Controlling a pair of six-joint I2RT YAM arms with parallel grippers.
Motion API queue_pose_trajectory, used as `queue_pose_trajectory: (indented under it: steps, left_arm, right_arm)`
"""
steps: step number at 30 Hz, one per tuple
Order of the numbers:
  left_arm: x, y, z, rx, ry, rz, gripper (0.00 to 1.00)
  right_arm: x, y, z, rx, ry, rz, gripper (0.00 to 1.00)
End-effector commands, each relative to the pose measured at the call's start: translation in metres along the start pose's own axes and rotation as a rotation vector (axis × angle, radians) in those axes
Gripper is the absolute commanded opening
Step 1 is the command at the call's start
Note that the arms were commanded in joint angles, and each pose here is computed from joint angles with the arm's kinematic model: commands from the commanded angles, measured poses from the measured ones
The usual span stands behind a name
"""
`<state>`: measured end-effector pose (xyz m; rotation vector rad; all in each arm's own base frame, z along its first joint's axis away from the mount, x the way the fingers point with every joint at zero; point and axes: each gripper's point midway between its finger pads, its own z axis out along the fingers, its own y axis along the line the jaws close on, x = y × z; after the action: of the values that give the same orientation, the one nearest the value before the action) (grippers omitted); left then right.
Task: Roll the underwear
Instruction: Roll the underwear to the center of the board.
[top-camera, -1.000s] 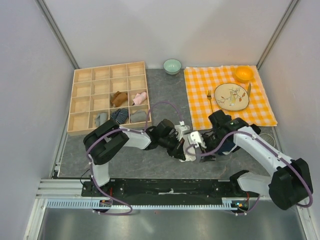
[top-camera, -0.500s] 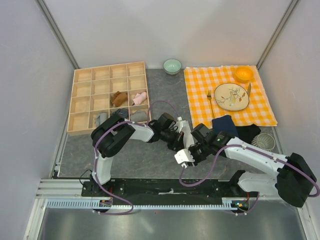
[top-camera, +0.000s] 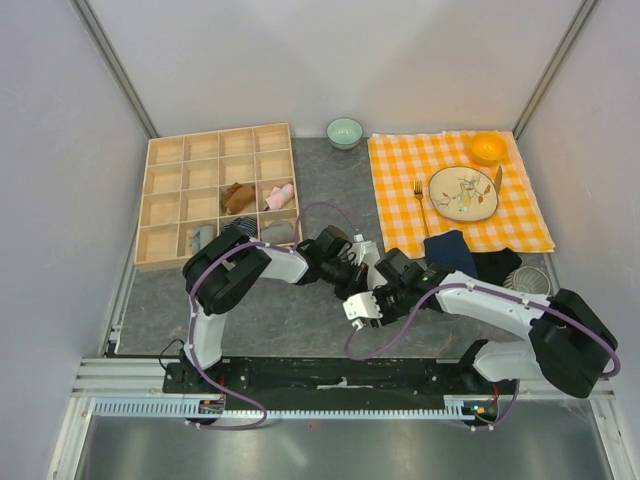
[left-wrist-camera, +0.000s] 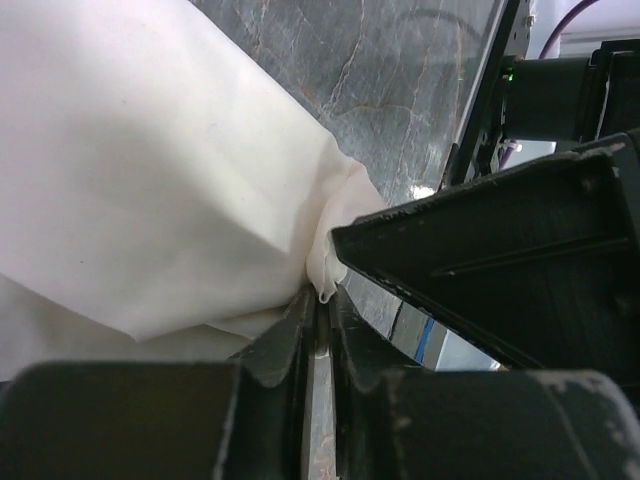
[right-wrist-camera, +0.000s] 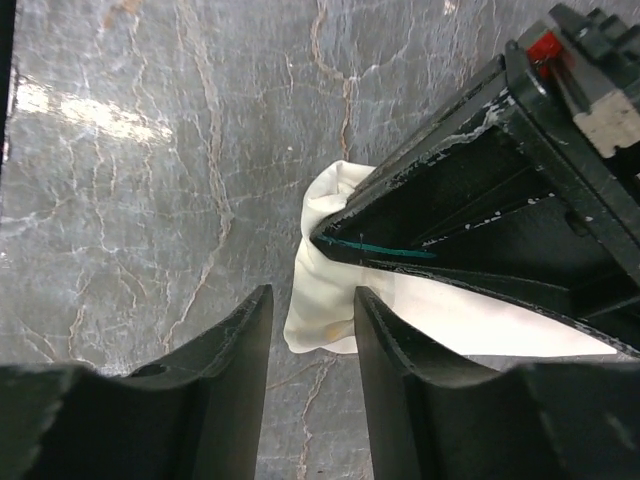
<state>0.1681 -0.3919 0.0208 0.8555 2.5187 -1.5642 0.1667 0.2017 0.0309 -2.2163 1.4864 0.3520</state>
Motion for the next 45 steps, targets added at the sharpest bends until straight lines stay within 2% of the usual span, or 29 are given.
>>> queue_pose_trajectory:
  steps: [1,6,10,11,15,18,20,21,22,23,24,25,26,30,31,33,34,38,40,45]
  left_arm:
    - [-0.013,-0.006,-0.001,0.013,-0.023,-0.029,0.20]
    - [-0.026,-0.016,-0.011,0.009,-0.097,0.001,0.33]
    - [-0.041,-0.025,-0.033,-0.029,-0.220,0.061,0.41]
    - [-0.052,-0.031,-0.043,-0.056,-0.283,0.096,0.42]
    - [-0.045,-0.018,-0.068,-0.151,-0.395,0.147,0.43]
    - [-0.040,-0.022,-0.088,-0.184,-0.502,0.238,0.42]
    - [-0.038,-0.025,-0.100,-0.187,-0.578,0.287,0.41]
    - [-0.018,-0.018,-0.103,-0.192,-0.584,0.297,0.40]
    - [-0.030,-0.043,-0.119,-0.142,-0.694,0.394,0.40]
    - [-0.028,-0.047,-0.127,-0.145,-0.745,0.422,0.40]
    - [-0.012,-0.040,-0.129,-0.155,-0.753,0.434,0.40]
    - [-0.013,-0.060,-0.139,-0.127,-0.814,0.529,0.40]
    - [-0.010,-0.062,-0.141,-0.144,-0.833,0.565,0.40]
    - [0.015,-0.085,-0.127,-0.146,-0.787,0.816,0.44]
    - [0.026,-0.097,-0.117,-0.137,-0.755,0.937,0.45]
    - [0.034,-0.101,-0.107,-0.158,-0.722,1.049,0.50]
    - [0.043,-0.108,-0.098,-0.152,-0.690,1.149,0.51]
    - [0.046,-0.106,-0.074,-0.224,-0.596,1.298,0.56]
    - [0.051,-0.091,-0.057,-0.271,-0.498,1.349,0.57]
    - [0.031,-0.080,-0.030,-0.362,-0.420,1.437,0.57]
  right_arm:
    - [0.012,-0.003,0.006,0.024,0.052,0.018,0.48]
    - [0.024,0.003,0.013,-0.002,0.100,0.036,0.54]
    - [0.028,0.008,0.017,-0.028,0.108,0.061,0.52]
    - [0.029,0.010,0.016,-0.039,0.106,0.071,0.50]
    - [0.029,0.015,0.016,-0.096,0.089,0.118,0.29]
    - [0.027,0.018,0.015,-0.140,0.064,0.167,0.20]
    - [0.023,0.019,0.011,-0.175,0.025,0.211,0.18]
    - [0.022,0.020,0.010,-0.187,0.014,0.225,0.17]
    - [0.020,0.021,0.009,-0.202,-0.002,0.236,0.17]
    - [0.019,0.022,0.004,-0.224,-0.019,0.268,0.17]
    - [0.014,0.025,0.004,-0.260,-0.056,0.292,0.16]
    - [0.012,0.027,0.003,-0.285,-0.075,0.303,0.16]
    - [0.011,0.028,-0.003,-0.317,-0.086,0.335,0.16]
    - [0.003,0.042,-0.004,-0.487,-0.145,0.432,0.15]
    - [-0.001,0.044,-0.005,-0.522,-0.168,0.455,0.15]
    - [-0.001,0.047,-0.005,-0.589,-0.162,0.475,0.15]
    - [-0.002,0.044,-0.004,-0.593,-0.172,0.488,0.15]
    - [-0.004,0.035,-0.004,-0.630,-0.201,0.532,0.15]
    - [-0.001,0.037,-0.001,-0.658,-0.198,0.548,0.15]
    - [0.001,0.036,0.000,-0.675,-0.197,0.553,0.15]
